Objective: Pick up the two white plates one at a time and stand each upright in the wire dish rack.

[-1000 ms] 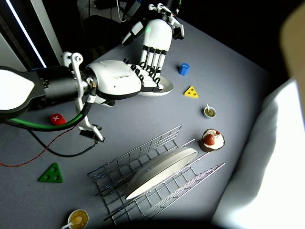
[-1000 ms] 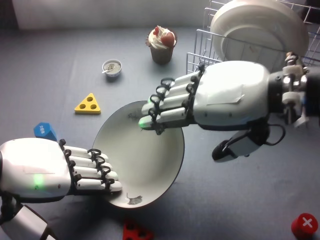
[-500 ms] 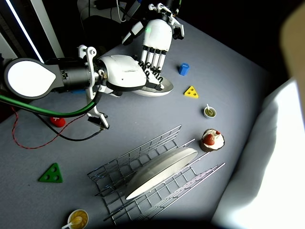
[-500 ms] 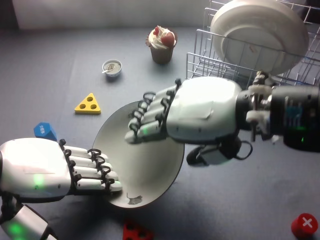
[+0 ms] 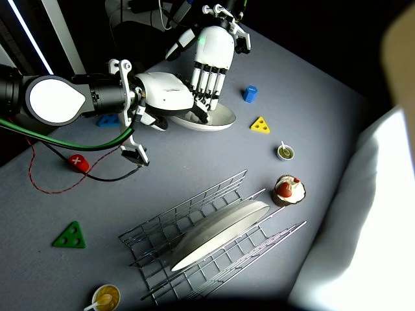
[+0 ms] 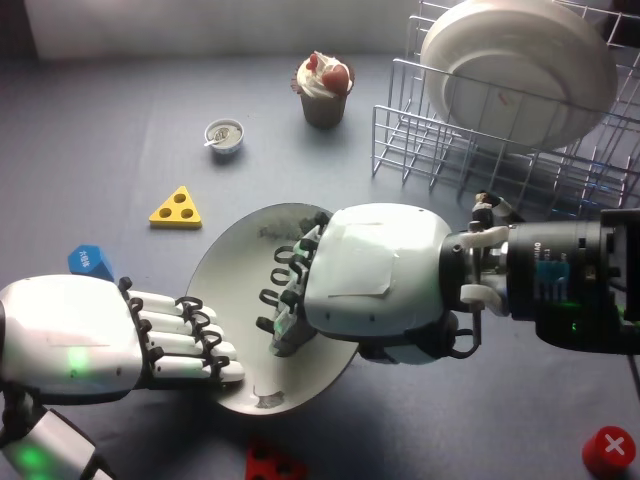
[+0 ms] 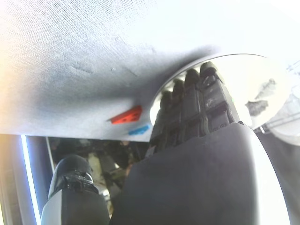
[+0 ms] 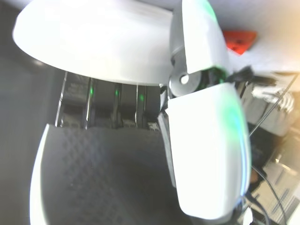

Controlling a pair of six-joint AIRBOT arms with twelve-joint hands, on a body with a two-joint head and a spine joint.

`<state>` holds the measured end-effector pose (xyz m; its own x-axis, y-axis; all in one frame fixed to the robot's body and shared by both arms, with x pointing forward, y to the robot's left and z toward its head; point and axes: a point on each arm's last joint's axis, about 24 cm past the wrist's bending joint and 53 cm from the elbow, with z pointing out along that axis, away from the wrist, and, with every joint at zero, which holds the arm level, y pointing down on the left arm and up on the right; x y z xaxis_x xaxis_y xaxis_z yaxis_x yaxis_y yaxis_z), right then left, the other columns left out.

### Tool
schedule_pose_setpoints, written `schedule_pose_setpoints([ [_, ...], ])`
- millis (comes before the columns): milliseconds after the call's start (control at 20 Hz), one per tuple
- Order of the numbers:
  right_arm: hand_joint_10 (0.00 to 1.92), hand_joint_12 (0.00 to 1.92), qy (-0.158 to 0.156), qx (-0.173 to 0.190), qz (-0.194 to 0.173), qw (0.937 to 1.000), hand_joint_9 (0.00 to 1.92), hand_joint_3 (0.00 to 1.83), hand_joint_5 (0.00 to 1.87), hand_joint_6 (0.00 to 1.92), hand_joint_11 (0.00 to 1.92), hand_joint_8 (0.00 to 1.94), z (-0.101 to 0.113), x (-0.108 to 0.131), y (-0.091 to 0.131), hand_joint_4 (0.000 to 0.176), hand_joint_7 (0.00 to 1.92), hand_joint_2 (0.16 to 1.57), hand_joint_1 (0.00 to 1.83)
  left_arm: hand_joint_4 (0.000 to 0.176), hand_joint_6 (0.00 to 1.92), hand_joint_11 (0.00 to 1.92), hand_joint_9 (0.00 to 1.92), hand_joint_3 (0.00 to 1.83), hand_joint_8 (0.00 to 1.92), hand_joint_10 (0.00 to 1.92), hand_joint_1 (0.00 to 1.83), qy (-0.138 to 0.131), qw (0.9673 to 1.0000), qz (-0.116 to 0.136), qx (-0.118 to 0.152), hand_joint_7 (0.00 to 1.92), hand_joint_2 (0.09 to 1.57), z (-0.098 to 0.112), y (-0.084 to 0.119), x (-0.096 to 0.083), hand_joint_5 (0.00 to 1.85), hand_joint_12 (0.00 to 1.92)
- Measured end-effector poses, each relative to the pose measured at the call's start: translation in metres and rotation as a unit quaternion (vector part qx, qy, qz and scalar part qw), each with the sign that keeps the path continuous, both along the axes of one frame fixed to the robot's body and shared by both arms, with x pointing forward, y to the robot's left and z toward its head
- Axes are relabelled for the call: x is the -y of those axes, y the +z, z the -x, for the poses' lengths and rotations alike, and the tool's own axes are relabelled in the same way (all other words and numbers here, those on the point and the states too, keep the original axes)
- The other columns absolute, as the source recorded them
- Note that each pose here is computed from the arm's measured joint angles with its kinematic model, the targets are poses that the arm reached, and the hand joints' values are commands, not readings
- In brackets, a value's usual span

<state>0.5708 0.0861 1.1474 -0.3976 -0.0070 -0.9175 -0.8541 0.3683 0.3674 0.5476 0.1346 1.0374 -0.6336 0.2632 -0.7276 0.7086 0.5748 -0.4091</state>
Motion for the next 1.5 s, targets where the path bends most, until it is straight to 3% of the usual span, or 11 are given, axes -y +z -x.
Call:
schedule_pose_setpoints([
  [50,0.78,1.41,0.001,-0.003,-0.007,1.0,0.84,0.0,0.8,0.98,0.81,0.03,0.0,-0.002,0.002,0.0,0.95,1.12,1.58,0.0,0.0,0.16,0.17,0.0,0.01,0.01,0.05,0.001,1.0,0.001,-0.002,0.15,0.96,0.0,0.0,0.0,0.12,0.0],
  [100,0.86,1.34,0.002,0.002,-0.008,1.0,0.97,0.0,0.89,1.04,0.97,0.55,0.001,-0.004,0.003,0.0,1.02,1.08,1.51,0.0,0.0,0.17,0.17,0.0,0.01,0.01,0.06,0.001,1.0,0.001,-0.001,0.16,0.96,-0.001,0.001,-0.001,0.13,0.01],
  [200,0.69,1.29,0.002,0.005,-0.015,0.9999,1.12,0.0,0.97,0.98,1.03,0.54,0.001,-0.007,0.006,0.0,1.12,1.04,1.5,0.0,0.0,0.18,0.18,0.0,0.0,0.01,0.05,0.0,1.0,0.003,0.001,0.16,0.96,-0.001,0.002,0.0,0.13,0.01],
  [250,0.53,1.2,0.005,0.008,-0.017,0.9998,1.22,0.0,1.04,0.87,1.1,0.35,0.003,-0.009,0.007,0.0,1.2,1.02,1.5,0.0,0.01,0.18,0.18,0.0,0.01,0.01,0.05,0.0,1.0,0.002,0.002,0.17,0.96,-0.002,0.002,0.0,0.14,0.01],
  [350,0.56,1.23,0.007,0.008,-0.022,0.9997,1.2,0.0,1.04,0.84,1.08,0.36,0.003,-0.011,0.008,0.0,1.18,1.02,1.5,0.0,0.01,0.19,0.19,0.0,0.01,0.01,0.05,0.003,1.0,0.007,0.002,0.18,0.96,-0.003,0.004,0.001,0.16,0.02],
  [400,0.69,0.73,0.007,0.008,-0.024,0.9996,1.2,0.0,1.07,0.87,1.14,0.44,0.001,-0.01,0.009,0.0,1.18,1.03,1.42,0.0,0.0,0.18,0.18,0.0,0.0,0.0,0.05,0.007,0.9999,0.011,0.002,0.16,0.96,-0.005,0.007,0.002,0.14,0.01],
  [450,0.58,1.12,0.006,0.01,-0.024,0.9996,1.21,0.0,1.05,0.83,1.1,0.36,0.0,-0.01,0.009,0.0,1.18,1.02,1.48,0.0,0.01,0.2,0.19,0.0,0.01,0.01,0.04,0.013,0.9998,0.016,0.002,0.18,0.96,-0.007,0.01,0.0,0.15,0.02],
  [550,0.64,1.3,0.002,0.001,-0.03,0.9996,1.17,0.0,1.03,0.86,1.04,0.43,-0.002,-0.011,0.01,0.0,1.13,1.04,1.49,0.0,0.0,0.19,0.18,0.0,0.0,0.0,0.05,0.026,0.9993,0.029,0.004,0.17,0.96,-0.014,0.019,0.002,0.14,0.01],
  [800,0.64,1.3,-0.019,-0.02,-0.041,0.9988,1.16,0.0,1.01,0.9,1.01,0.46,-0.012,-0.005,0.021,0.0,1.14,1.04,1.5,0.0,0.01,0.18,0.16,0.0,0.01,0.01,0.06,0.036,0.9978,0.048,0.027,0.17,0.96,-0.026,0.044,0.003,0.14,0.01],
  [1050,0.67,1.36,-0.051,-0.043,-0.08,0.9945,1.15,0.0,0.98,0.92,0.98,0.5,-0.035,0.01,0.059,0.0,1.13,1.05,1.5,0.0,0.01,0.21,0.16,0.0,0.0,0.01,0.04,0.047,0.9952,0.066,0.054,0.17,0.96,-0.039,0.071,0.0,0.15,0.02],
  [1500,0.69,1.33,-0.088,-0.105,-0.17,0.976,1.15,0.0,0.95,0.93,1.03,0.51,-0.056,0.04,0.127,0.0,1.11,1.05,1.5,0.0,0.01,0.19,0.17,0.0,0.01,0.01,0.05,0.069,0.9887,0.103,0.083,0.17,0.96,-0.058,0.111,-0.014,0.15,0.03],
])
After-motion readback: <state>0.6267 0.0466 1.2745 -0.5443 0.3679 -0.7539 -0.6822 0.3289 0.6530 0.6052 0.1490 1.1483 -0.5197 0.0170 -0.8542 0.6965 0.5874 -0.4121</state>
